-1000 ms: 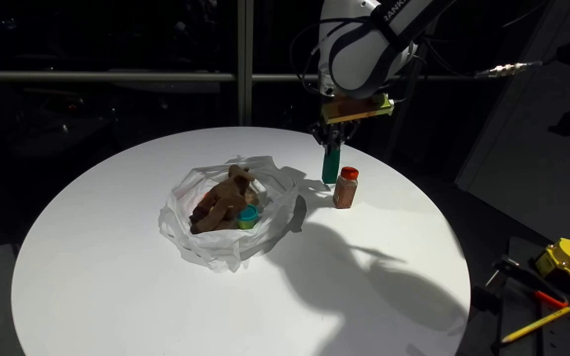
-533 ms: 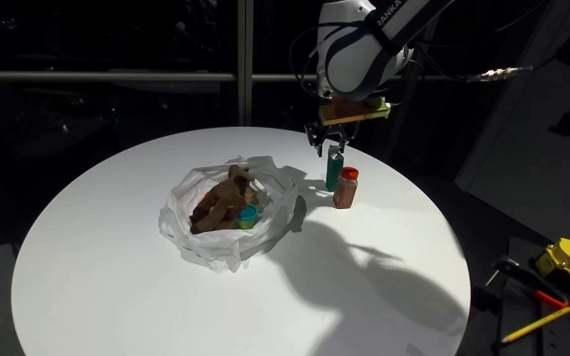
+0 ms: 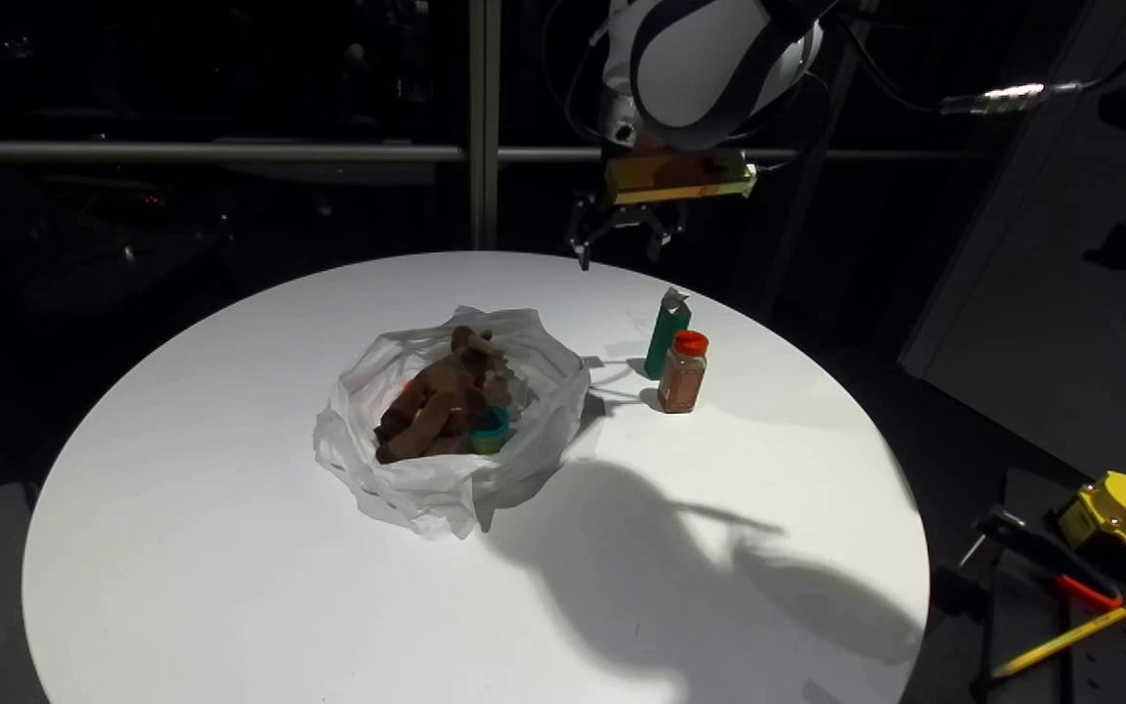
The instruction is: Remove the objects in the plastic and place them on the table
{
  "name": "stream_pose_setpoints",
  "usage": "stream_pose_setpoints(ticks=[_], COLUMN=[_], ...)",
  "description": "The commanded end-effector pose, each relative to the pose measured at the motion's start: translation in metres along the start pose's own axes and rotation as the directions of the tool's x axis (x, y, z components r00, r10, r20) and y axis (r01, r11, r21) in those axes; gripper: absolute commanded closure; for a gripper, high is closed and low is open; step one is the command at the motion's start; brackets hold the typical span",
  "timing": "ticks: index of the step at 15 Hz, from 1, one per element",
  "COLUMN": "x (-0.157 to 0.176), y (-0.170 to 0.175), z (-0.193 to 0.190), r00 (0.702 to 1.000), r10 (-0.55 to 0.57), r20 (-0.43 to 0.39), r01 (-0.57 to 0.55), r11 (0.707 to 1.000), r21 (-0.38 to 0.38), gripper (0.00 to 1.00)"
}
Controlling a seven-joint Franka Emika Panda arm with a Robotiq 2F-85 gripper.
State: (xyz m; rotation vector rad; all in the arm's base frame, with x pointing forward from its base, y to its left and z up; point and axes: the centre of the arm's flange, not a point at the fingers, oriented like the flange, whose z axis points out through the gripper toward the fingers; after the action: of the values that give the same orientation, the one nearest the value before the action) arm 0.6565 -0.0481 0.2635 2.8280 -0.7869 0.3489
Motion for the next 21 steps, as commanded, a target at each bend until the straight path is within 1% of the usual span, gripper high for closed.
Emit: stream_pose_setpoints(ticks=[1, 3, 5, 7, 9, 11, 14, 18, 21], x=[-0.033, -0.049, -0.065, -0.077, -0.084, -0.084, -0.078, -0.064, -0.056], y=[-0.039, -0.071, -0.102, -0.127, -0.142, -0.152, -0.163, -0.17, -0.173], z=[-0.047, -0.055, -0.053, -0.042, -0.034, -0.024, -0.005, 0.017, 0.033], r00=[0.997, 0.992, 0.989, 0.989, 0.992, 0.994, 0.992, 0.991, 0.991], r10=[-0.073, -0.124, -0.151, -0.148, -0.109, -0.049, 0.016, 0.079, 0.104], r20=[-0.034, -0.012, 0.01, 0.027, 0.056, 0.097, 0.125, 0.108, 0.089], r01=[0.076, 0.124, 0.148, 0.143, 0.097, 0.026, -0.045, -0.102, -0.119], r11=[0.995, 0.987, 0.981, 0.98, 0.979, 0.975, 0.972, 0.969, 0.973], r21=[0.069, 0.098, 0.123, 0.139, 0.181, 0.221, 0.233, 0.223, 0.195], gripper=[0.0, 0.0, 0.0, 0.0, 0.0, 0.0, 0.0, 0.0, 0.0])
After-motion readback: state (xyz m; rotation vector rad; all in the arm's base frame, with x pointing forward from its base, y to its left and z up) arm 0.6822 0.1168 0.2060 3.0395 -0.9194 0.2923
